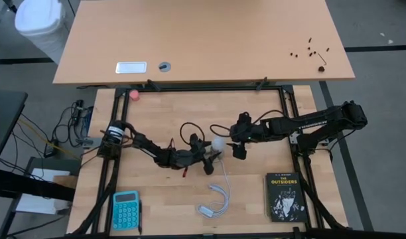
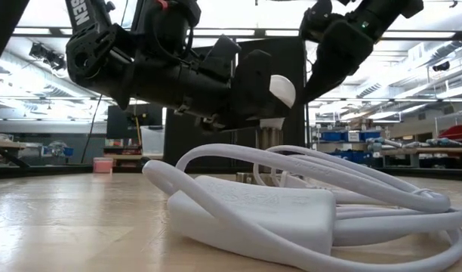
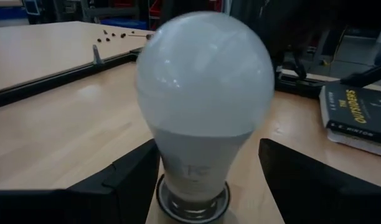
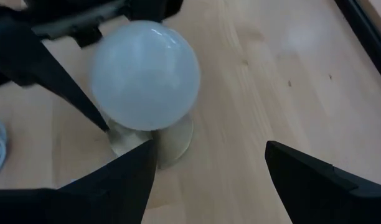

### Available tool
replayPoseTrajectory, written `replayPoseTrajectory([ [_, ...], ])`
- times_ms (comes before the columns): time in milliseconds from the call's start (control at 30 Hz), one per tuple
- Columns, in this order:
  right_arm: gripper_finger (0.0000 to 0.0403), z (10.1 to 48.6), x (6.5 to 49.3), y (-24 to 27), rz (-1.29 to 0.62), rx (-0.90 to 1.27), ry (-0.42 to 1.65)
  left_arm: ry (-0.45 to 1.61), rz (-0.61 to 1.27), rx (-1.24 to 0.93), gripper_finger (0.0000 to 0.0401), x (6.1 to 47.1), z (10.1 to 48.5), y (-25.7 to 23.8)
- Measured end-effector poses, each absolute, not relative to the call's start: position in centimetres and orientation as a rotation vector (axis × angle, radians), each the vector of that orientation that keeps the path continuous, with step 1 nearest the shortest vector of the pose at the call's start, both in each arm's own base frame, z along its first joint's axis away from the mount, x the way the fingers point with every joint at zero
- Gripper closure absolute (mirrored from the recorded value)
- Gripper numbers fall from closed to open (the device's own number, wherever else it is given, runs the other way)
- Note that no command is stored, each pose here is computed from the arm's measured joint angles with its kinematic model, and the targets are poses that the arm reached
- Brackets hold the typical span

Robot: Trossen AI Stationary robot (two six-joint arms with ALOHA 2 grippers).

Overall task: Screw lightbulb
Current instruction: Insert the white lightbulb into the silver lamp

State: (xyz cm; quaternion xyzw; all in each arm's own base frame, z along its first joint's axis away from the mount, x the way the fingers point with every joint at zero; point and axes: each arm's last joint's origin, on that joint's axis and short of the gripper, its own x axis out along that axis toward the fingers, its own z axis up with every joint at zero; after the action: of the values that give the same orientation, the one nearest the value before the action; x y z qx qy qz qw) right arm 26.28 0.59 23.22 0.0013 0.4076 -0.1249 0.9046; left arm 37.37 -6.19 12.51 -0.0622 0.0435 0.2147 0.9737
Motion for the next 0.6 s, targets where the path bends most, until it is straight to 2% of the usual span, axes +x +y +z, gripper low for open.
replayPoseTrajectory([
  [267, 0.0093, 22.89, 25.42, 0.51, -0.262, -0.009, 0.928, 0.163, 0.460, -0.062, 0.0121, 37.06, 11.79, -6.79],
  [600, 0.0093, 23.28, 26.04, 0.70, -0.204, 0.009, 0.861, 0.205, 0.477, -0.009, 0.0121, 36.99, 11.54, -6.69],
])
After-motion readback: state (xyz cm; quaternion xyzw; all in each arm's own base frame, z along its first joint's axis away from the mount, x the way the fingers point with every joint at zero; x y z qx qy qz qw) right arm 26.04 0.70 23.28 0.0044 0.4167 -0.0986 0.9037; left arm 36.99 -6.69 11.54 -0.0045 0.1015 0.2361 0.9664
